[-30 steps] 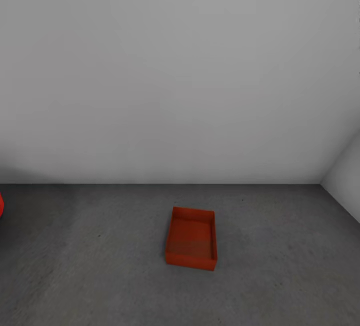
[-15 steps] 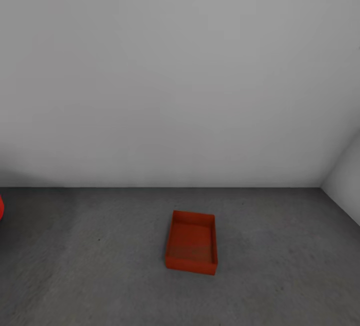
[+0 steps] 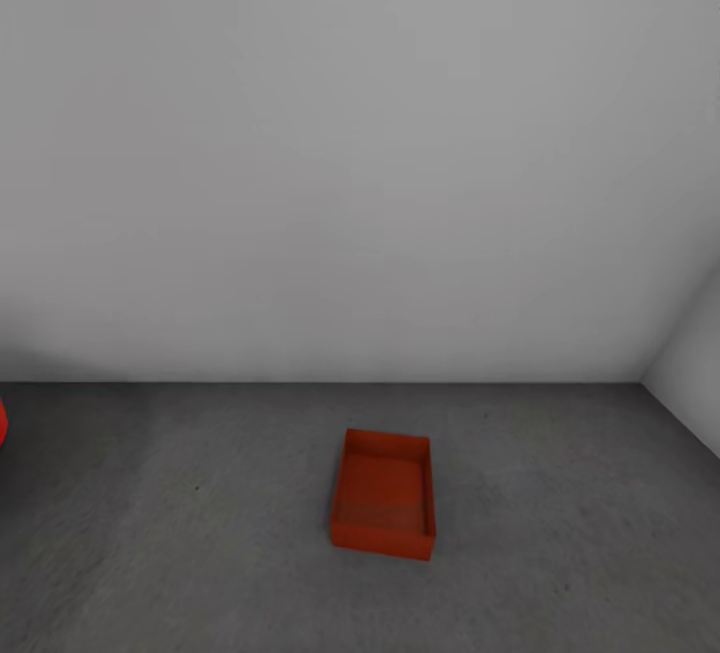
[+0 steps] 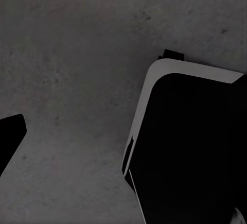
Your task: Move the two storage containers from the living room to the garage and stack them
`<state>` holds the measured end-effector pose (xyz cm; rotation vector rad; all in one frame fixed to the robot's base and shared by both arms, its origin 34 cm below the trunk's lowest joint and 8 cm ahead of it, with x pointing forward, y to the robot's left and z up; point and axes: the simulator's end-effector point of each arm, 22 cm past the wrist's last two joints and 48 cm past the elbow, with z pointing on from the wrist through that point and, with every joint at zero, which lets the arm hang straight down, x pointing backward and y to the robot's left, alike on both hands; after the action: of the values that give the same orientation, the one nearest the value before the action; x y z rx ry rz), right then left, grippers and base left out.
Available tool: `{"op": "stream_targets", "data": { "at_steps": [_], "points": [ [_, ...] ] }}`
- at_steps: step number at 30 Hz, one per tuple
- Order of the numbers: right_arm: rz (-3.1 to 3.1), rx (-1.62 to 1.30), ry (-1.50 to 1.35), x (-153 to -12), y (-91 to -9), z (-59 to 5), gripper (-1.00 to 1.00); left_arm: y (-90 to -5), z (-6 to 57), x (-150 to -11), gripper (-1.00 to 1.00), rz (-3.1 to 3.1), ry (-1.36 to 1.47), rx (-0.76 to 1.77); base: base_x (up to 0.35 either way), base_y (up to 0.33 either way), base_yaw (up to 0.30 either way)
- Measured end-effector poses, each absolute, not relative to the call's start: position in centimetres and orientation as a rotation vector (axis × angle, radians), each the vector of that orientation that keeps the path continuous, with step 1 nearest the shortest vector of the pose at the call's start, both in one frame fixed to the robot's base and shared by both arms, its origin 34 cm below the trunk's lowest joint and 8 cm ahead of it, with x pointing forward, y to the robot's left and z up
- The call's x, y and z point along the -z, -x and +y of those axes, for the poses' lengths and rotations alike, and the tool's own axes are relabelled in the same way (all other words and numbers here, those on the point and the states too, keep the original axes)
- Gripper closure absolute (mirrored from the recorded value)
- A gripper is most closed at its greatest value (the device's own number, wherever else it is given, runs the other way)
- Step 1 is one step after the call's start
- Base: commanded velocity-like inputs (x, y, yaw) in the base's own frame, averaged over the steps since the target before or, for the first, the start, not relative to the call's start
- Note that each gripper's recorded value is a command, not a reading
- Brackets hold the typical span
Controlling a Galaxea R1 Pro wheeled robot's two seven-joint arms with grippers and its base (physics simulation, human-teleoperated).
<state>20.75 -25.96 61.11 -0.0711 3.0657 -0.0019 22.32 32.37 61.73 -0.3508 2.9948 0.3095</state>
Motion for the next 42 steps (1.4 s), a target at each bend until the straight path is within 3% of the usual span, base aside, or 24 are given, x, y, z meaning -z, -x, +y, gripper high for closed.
{"op": "stream_targets", "data": {
  "at_steps": [42],
  "points": [
    [2.997,0.022,0.074,-61.8,-22.2,-26.3,-1.00,-24.9,32.4,-62.6,-1.00,2.929,0.354,-0.292,0.000,0.000,0.030]
  ]
}}
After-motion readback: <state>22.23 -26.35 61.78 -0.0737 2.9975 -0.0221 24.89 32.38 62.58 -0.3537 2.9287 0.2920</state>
